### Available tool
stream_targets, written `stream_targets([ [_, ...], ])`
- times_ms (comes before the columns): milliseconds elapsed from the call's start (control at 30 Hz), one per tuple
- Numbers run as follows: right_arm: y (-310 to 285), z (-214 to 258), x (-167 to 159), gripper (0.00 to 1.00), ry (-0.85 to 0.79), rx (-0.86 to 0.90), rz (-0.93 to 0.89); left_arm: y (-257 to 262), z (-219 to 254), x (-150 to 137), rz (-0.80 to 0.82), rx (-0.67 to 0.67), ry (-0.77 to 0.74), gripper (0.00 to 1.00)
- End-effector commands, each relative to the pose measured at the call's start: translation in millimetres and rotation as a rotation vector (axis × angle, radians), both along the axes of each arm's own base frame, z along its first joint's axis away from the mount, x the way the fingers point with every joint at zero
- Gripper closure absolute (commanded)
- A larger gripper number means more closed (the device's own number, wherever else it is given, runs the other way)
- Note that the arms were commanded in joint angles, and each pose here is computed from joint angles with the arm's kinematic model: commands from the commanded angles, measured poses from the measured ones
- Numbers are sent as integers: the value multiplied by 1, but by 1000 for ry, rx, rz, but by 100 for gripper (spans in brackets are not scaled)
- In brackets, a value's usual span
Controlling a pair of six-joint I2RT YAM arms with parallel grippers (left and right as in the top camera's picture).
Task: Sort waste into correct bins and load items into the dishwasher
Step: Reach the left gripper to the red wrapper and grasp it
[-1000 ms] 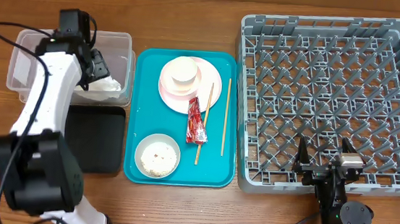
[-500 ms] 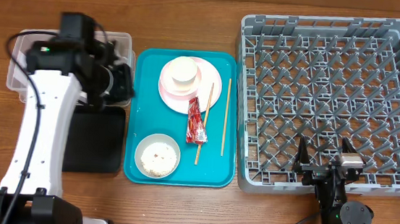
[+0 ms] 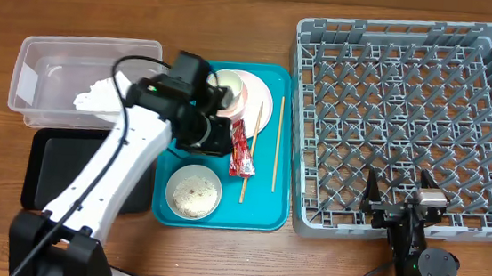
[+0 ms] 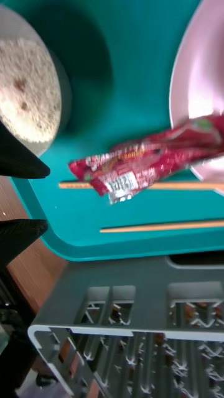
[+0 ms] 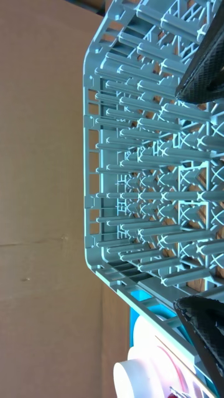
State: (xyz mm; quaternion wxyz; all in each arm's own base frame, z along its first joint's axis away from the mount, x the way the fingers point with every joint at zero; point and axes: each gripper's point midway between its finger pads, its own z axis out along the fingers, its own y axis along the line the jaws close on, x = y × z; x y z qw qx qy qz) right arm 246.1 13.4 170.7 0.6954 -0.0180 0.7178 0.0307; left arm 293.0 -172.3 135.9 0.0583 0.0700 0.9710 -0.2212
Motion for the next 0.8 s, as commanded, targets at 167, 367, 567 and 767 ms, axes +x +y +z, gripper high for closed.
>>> stream_targets([
  [167, 0, 0, 0, 0, -10, 0, 2, -14, -13, 5, 87, 212, -102, 55],
  [367, 0, 0, 0, 0, -10, 0, 2, -8, -13, 11, 179, 322, -174, 51],
  [567, 0, 0, 0, 0, -10, 0, 2, -4, -13, 15, 225, 341, -188, 49],
  [767, 0, 0, 0, 0, -10, 0, 2, -8, -18, 12, 214, 332, -184, 50],
])
